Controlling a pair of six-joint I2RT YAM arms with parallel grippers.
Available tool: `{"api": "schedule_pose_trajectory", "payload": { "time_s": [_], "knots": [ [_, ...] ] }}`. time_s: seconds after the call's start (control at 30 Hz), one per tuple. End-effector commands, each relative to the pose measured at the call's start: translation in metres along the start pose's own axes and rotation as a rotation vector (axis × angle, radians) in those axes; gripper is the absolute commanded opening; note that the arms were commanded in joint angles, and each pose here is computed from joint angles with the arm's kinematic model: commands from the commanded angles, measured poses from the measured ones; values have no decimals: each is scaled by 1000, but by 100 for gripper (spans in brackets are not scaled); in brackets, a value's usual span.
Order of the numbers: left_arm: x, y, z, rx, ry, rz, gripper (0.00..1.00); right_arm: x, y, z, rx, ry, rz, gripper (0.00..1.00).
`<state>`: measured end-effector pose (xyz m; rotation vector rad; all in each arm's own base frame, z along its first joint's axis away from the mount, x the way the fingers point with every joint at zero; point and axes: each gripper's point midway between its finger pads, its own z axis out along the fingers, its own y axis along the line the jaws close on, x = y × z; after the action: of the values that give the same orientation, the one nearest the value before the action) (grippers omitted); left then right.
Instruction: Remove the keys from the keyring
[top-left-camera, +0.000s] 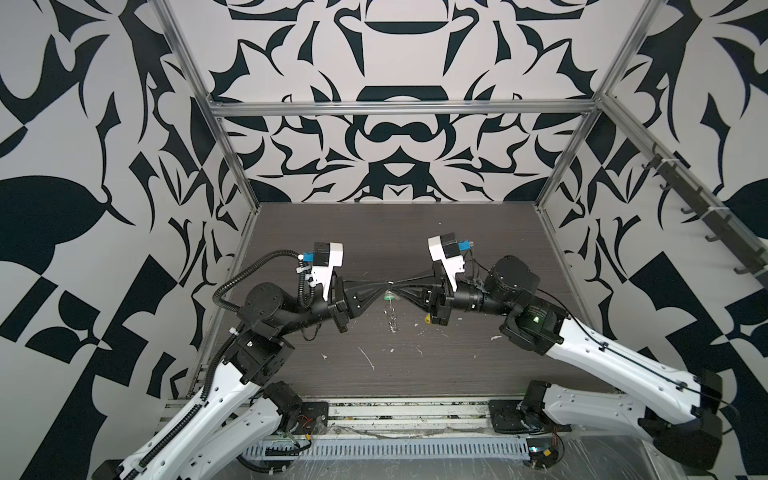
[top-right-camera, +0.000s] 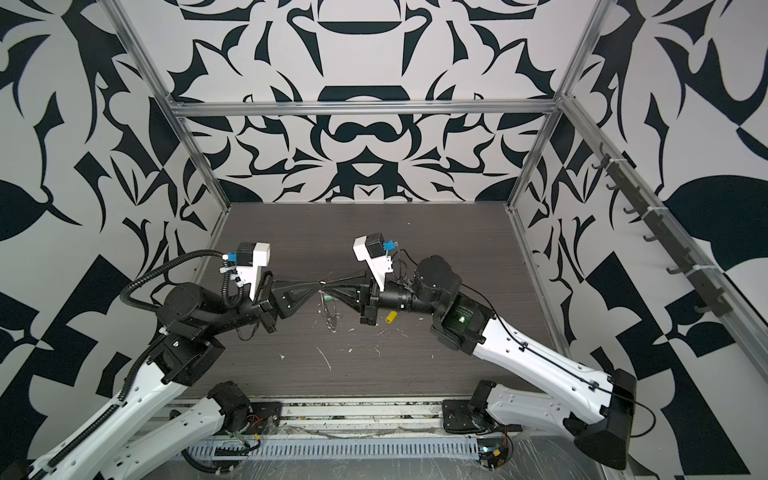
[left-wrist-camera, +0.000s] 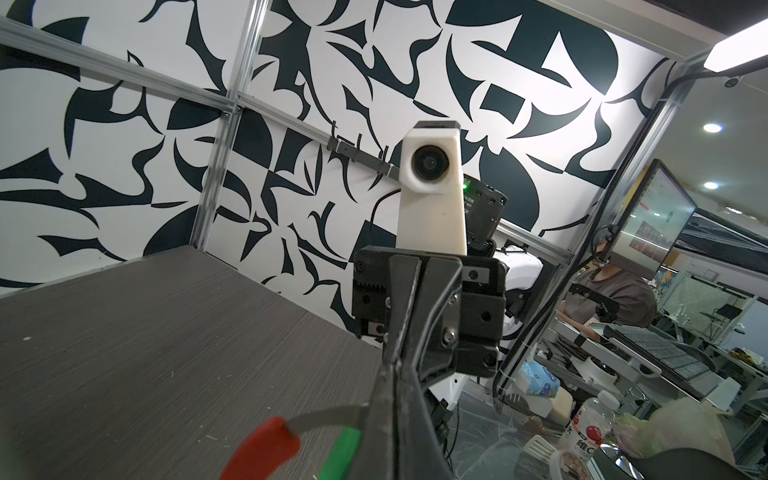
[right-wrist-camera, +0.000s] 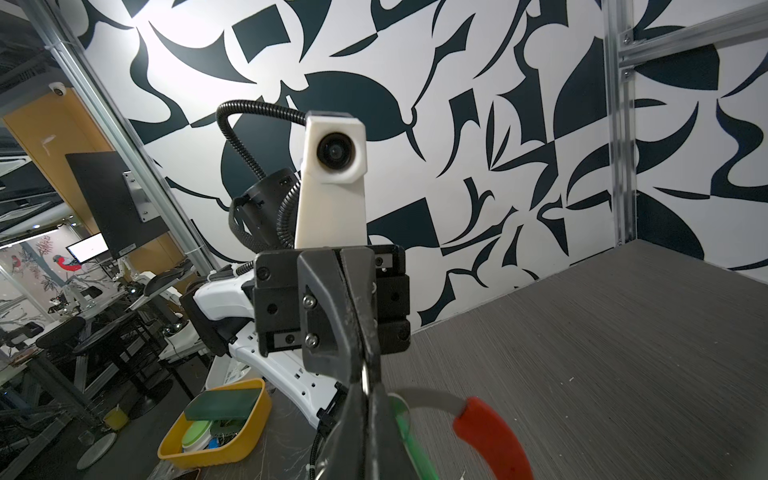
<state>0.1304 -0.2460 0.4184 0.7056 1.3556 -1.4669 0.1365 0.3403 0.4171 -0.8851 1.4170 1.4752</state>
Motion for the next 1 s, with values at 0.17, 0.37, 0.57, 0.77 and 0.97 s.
{"api": "schedule_pose_trajectory", "payload": {
  "time_s": [0.17, 0.37, 0.57, 0.77, 0.97],
  "knots": [
    [3, -4, -6, -26, 41, -9, 60, -3, 16, -14, -52, 60, -63, 0],
    [11, -8, -9, -49, 150, -23, 57, 4, 20, -20, -121, 201, -34, 0],
    [20, -10, -6, -47, 274, -65, 49, 7, 19, -20, -124, 306, -38, 0],
    [24, -11, -2, -37, 342, -94, 44, 6, 21, -18, -148, 336, -43, 0],
    [26, -12, 0, -33, 375, -124, 37, 3, 21, -17, -153, 345, -51, 0]
  ]
}}
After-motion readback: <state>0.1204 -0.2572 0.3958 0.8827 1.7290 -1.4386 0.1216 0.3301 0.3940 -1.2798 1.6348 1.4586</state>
